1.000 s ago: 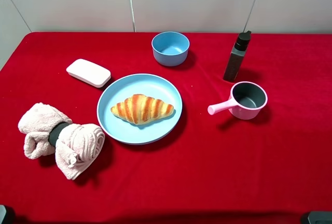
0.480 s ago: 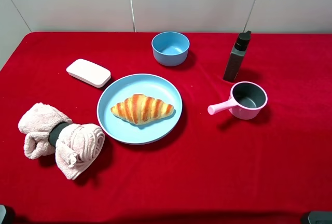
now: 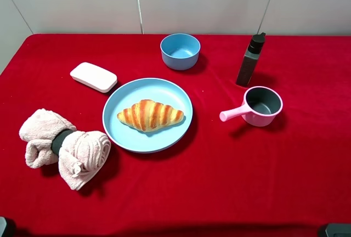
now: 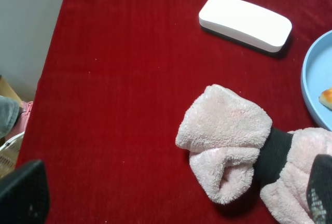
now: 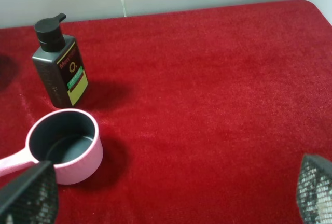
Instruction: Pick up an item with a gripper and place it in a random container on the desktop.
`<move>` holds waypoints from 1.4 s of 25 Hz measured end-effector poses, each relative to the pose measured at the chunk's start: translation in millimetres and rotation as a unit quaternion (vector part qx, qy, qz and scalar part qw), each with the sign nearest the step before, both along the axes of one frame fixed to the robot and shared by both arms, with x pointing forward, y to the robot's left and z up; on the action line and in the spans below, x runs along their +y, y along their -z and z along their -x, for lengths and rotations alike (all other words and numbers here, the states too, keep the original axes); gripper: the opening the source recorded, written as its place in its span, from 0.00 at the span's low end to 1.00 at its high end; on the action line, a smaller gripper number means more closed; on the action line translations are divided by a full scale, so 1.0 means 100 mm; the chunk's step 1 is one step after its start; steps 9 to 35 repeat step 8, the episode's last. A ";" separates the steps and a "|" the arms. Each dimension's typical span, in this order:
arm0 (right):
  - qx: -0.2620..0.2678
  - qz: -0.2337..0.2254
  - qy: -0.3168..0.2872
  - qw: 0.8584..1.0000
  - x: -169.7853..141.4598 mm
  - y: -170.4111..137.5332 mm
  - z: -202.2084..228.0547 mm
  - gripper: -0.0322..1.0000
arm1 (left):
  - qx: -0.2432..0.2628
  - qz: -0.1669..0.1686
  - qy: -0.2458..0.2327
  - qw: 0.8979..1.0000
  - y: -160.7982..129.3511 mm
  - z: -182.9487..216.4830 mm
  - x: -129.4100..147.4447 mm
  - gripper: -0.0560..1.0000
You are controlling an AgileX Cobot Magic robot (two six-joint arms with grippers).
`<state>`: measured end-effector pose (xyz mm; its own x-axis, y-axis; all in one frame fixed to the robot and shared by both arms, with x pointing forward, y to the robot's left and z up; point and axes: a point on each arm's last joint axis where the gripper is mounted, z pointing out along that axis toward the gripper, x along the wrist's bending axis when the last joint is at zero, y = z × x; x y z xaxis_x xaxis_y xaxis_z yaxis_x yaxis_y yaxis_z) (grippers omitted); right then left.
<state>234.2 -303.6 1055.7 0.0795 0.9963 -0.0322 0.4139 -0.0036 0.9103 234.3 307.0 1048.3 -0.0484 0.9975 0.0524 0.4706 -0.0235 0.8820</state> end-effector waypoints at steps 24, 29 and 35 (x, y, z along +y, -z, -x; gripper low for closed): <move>0.000 0.000 0.000 1.000 0.00 0.00 0.00 0.70 | 0.000 0.000 0.000 1.000 0.00 0.00 0.00 0.99; 0.000 0.000 0.000 1.000 0.00 0.00 0.00 0.70 | 0.000 0.000 0.000 1.000 0.00 0.00 0.00 0.99; 0.000 0.000 0.000 1.000 0.00 0.00 0.00 0.70 | 0.000 0.000 0.000 1.000 0.00 0.00 0.00 0.99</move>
